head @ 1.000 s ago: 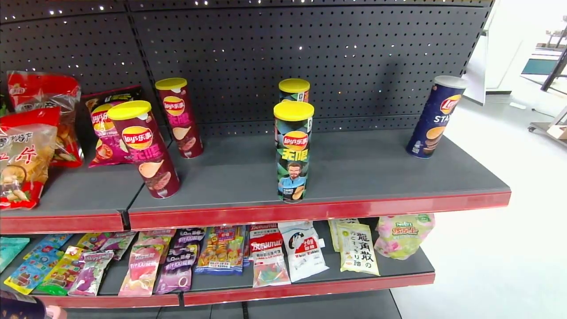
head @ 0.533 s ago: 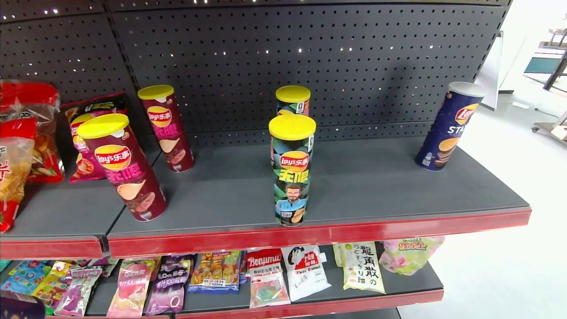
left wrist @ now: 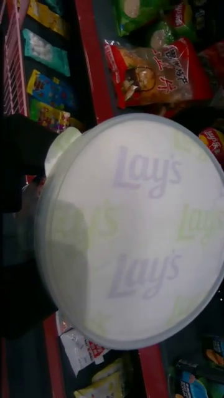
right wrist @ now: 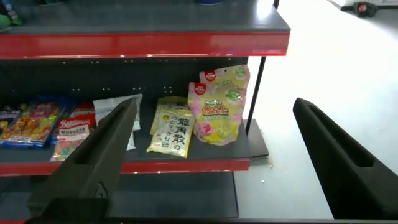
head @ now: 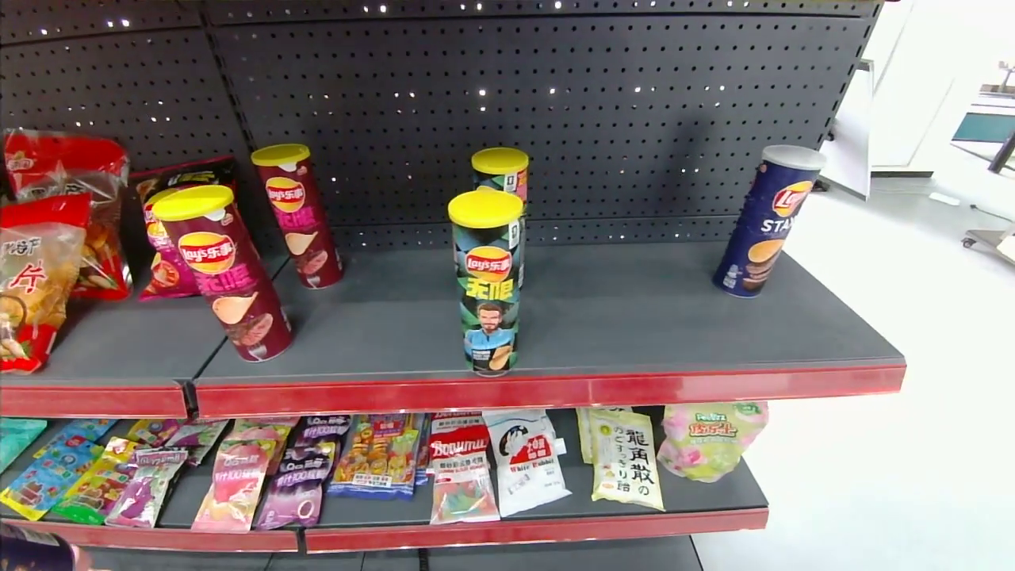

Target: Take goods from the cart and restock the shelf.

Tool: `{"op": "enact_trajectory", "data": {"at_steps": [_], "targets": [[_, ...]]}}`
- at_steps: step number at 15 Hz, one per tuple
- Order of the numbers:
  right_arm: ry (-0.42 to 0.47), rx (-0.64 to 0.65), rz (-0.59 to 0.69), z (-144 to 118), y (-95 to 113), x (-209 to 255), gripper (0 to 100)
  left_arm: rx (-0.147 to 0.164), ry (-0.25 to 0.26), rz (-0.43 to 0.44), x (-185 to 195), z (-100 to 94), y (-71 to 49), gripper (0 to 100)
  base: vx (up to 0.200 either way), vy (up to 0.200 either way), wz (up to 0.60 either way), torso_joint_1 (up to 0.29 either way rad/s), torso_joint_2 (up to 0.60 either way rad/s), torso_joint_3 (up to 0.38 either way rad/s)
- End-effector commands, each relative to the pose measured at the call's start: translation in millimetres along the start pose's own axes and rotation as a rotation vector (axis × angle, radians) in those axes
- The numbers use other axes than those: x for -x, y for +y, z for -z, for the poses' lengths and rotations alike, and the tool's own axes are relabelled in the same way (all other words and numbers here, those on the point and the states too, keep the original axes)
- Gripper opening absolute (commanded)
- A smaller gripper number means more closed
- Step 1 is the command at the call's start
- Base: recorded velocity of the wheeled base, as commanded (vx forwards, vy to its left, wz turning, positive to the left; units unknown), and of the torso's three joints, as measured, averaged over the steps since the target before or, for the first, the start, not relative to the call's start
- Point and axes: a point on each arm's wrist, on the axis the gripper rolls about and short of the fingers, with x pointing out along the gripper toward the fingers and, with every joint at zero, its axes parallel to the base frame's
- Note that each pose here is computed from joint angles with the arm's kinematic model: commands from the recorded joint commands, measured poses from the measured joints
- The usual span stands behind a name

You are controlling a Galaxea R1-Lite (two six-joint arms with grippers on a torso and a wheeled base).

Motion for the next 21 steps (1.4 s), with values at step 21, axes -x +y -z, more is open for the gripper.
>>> {"op": "enact_trajectory", "data": {"at_steps": [21], "targets": [[0.001,0.002,0.000,0.1,0.0,-0.1,100,-0.006,-0.005,-0.007,1.7,0.7,0.2,0,0.000,-0.124,0.00,0.003,0.00,0.000]]}}
